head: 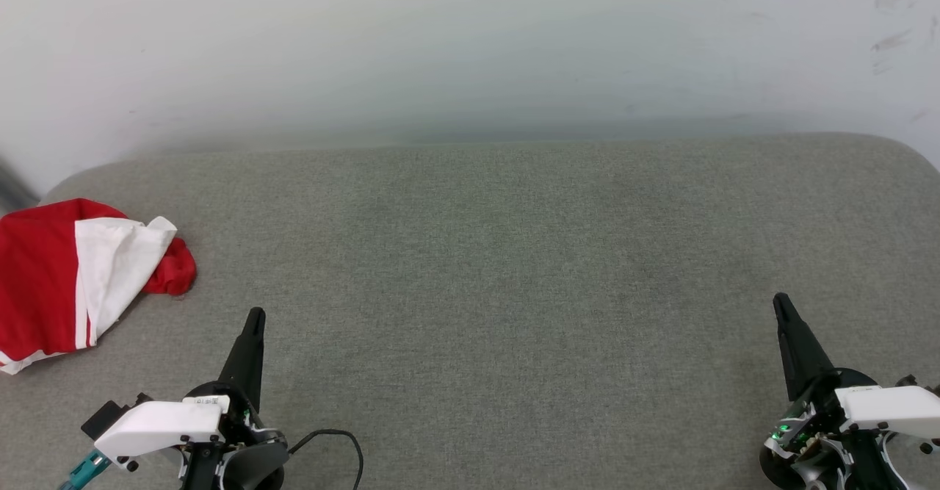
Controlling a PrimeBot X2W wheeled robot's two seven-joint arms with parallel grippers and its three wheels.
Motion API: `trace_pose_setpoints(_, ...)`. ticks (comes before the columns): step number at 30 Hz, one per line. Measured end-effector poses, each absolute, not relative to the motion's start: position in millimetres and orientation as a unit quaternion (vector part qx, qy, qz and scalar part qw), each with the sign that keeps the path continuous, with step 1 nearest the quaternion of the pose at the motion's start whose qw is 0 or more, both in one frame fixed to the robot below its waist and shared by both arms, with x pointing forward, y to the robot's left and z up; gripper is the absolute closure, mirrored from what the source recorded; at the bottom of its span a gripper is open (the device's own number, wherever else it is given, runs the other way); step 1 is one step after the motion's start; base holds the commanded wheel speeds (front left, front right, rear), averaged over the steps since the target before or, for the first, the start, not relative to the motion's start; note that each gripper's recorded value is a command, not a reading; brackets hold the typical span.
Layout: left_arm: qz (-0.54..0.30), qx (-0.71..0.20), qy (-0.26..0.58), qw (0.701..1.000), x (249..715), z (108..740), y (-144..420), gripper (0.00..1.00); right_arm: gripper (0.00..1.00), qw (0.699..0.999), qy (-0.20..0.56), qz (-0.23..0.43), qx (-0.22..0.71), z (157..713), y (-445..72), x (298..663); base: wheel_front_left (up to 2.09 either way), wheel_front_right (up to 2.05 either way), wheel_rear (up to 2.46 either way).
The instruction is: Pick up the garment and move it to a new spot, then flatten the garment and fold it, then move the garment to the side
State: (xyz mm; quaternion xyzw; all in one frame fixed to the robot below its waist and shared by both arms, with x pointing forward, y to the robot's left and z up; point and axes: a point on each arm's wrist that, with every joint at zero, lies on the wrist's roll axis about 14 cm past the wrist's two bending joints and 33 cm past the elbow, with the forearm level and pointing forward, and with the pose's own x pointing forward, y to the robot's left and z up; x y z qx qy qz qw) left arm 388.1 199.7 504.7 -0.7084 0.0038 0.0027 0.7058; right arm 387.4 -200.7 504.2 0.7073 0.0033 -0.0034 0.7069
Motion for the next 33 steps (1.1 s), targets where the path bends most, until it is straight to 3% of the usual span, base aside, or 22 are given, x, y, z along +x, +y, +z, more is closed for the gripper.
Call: trace_pose_setpoints(33, 0.003, -0.709, 0.004, 0.706, 388.1, 504.7, 199.9, 1.0, 1.0, 0.707, 0.003, -0.003, 0.707, 504.2, -200.5, 387.4, 0.0, 0.0, 0.0)
